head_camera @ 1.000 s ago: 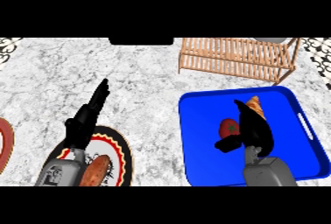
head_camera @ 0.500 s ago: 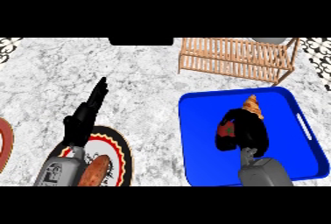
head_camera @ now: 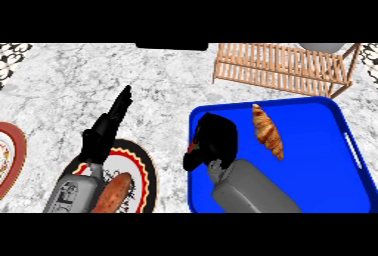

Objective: Pick the tomato from the tray and place it in the tiered shelf

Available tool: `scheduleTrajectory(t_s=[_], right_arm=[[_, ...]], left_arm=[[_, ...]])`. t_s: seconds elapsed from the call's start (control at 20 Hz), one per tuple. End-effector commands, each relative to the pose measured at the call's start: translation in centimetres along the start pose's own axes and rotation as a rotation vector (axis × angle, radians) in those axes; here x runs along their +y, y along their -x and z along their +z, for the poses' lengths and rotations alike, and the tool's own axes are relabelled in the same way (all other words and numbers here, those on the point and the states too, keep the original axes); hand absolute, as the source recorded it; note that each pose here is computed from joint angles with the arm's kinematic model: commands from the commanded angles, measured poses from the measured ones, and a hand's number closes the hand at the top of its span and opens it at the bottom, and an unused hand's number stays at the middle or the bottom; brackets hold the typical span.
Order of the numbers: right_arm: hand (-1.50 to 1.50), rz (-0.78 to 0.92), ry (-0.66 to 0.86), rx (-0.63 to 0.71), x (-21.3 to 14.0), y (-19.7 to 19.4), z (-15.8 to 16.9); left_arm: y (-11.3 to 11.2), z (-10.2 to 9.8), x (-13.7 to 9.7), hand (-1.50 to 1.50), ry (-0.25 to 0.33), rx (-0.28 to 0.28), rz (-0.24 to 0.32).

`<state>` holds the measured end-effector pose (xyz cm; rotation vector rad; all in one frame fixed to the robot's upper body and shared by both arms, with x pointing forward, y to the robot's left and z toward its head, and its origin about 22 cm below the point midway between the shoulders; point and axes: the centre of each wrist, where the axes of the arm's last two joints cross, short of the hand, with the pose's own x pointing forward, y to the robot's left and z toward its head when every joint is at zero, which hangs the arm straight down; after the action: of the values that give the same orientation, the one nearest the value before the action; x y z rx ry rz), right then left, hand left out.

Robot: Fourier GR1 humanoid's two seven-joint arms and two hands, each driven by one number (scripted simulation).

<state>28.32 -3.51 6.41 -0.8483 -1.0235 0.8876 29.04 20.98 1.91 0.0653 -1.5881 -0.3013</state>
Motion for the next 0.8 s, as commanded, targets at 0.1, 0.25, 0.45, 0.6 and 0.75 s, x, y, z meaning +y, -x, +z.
scheduleTrajectory(t_s=[0.1, 0.25, 0.45, 0.6, 0.75], right_arm=[[1.50, -0.158, 0.095, 0.014, 0.2, -4.1, 0.7], [1.50, -0.372, 0.188, -0.074, -3.0, -4.8, 1.5], [1.50, -0.442, 0.303, -0.163, -5.4, -7.4, 3.7], [1.50, -0.463, 0.362, -0.174, -7.2, -8.9, 5.0], [1.50, -0.457, 0.434, -0.134, -8.9, -9.4, 4.9]], left_arm=[[0.7, -0.3, 0.4, 0.00, 0.008, 0.006, -0.013], [0.8, 0.2, 0.6, 0.00, 0.015, 0.006, -0.001], [1.3, 0.4, 0.2, 0.00, -0.024, 0.014, -0.014], [0.5, -0.4, -0.4, 0.00, -0.028, 0.016, 0.000], [0.7, 0.3, 1.3, 0.00, -0.038, 0.032, 0.008]])
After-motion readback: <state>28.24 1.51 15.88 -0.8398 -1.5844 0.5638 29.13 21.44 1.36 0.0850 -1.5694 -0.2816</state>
